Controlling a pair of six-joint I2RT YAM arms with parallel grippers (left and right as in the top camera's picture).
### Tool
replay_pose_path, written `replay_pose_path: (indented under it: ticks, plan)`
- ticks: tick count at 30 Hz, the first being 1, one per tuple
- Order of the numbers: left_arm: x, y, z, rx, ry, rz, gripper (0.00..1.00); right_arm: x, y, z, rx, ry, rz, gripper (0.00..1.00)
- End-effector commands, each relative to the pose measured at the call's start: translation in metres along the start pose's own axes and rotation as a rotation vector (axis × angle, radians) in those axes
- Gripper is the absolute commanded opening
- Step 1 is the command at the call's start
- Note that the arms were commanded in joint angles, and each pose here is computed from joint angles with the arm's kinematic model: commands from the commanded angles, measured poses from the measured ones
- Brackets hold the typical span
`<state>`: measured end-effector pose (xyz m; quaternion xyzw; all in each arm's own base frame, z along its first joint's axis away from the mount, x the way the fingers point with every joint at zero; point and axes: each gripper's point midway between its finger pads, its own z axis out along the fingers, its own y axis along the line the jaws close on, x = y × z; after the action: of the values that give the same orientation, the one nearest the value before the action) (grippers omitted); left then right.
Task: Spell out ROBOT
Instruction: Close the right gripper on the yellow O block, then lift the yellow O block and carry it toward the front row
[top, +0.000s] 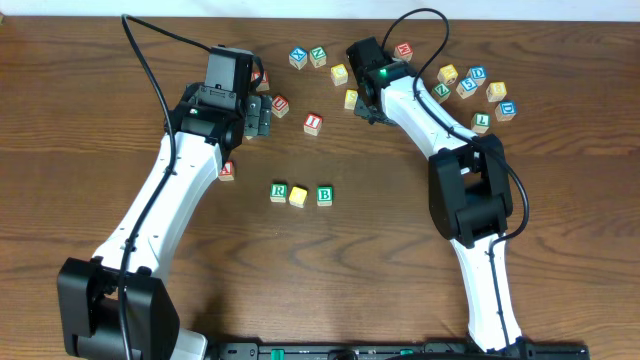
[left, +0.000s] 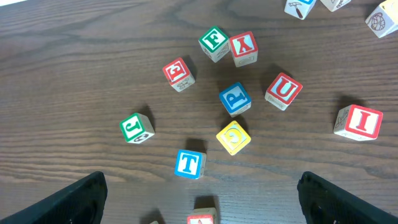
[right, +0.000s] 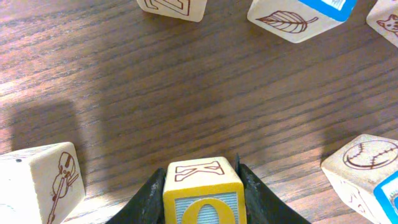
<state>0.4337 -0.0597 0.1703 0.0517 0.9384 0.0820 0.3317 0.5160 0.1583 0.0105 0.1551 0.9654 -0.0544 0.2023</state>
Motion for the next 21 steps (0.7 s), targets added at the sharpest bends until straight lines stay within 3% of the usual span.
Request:
replay_pose_path:
  ticks: [1,12,21]
  plan:
    - [-0.012,0.008,-0.012,-0.015,-0.037,-0.009,0.96,0.002,0.001,0.001,0.011,-0.003,-0.017,0.31]
    - [-0.012,0.008,-0.012,-0.015,-0.037,-0.009,0.96,0.004,0.0,-0.002,0.018,0.008,-0.031,0.26]
    - [-0.012,0.008,-0.012,-0.015,-0.037,-0.009,0.96,-0.015,-0.001,-0.035,-0.002,-0.044,-0.018,0.23]
